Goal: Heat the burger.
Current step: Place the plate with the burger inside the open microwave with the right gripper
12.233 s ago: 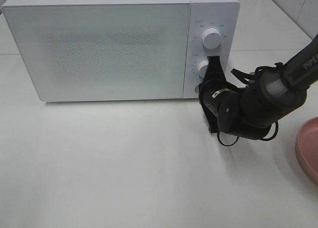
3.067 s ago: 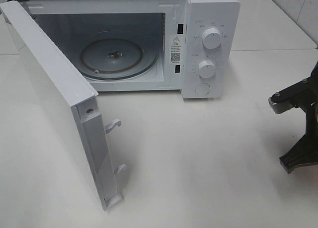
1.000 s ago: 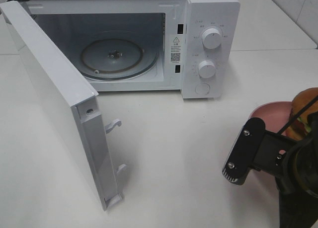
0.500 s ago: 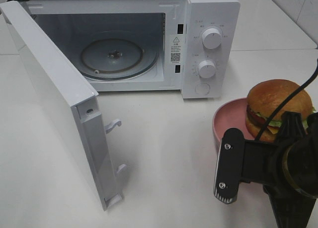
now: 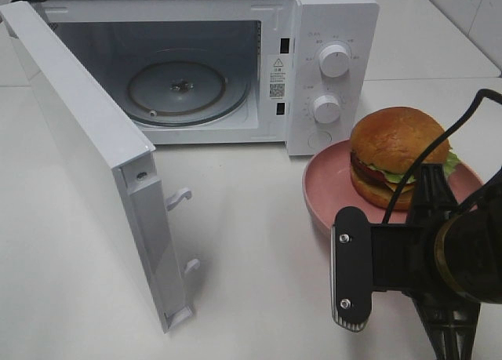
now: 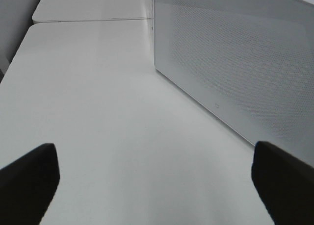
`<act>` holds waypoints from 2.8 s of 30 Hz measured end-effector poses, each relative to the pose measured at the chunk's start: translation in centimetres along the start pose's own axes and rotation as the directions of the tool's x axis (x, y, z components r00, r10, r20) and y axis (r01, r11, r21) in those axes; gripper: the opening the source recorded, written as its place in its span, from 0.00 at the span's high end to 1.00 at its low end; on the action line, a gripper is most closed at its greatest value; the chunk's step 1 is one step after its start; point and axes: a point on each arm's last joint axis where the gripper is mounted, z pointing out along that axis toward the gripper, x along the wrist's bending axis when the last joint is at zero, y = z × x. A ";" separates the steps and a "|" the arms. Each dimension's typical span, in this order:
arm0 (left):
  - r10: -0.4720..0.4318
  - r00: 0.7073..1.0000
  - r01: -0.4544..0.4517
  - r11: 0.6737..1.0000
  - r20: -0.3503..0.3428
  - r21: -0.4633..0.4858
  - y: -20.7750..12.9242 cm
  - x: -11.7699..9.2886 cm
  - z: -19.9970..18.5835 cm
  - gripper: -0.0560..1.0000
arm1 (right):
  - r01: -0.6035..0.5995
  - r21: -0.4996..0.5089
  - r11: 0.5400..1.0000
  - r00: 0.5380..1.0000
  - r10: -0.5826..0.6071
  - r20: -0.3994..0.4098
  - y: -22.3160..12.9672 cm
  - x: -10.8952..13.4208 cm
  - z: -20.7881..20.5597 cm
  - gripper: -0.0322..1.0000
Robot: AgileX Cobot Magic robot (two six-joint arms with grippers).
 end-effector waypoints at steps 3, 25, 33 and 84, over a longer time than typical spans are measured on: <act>0.000 1.000 0.000 1.000 0.000 0.000 0.0 0.0 0.0 0.01 | 0.065 -0.050 0.997 0.998 -0.064 0.025 0.5 -0.2 0.0 0.91; 0.000 1.000 0.000 1.000 0.000 0.000 0.0 0.0 0.0 0.01 | 0.410 -0.252 0.877 0.912 -0.392 0.121 2.3 -0.3 -0.1 0.91; 0.000 1.000 0.000 1.000 0.000 0.000 0.0 0.0 0.0 0.01 | 0.439 -0.244 0.865 0.898 -0.430 0.091 1.4 -1.3 0.4 0.90; 0.000 1.000 0.000 1.000 0.000 0.000 0.0 0.0 0.0 0.01 | 0.559 -0.331 0.760 0.829 -0.511 0.225 2.6 -6.7 -0.3 0.90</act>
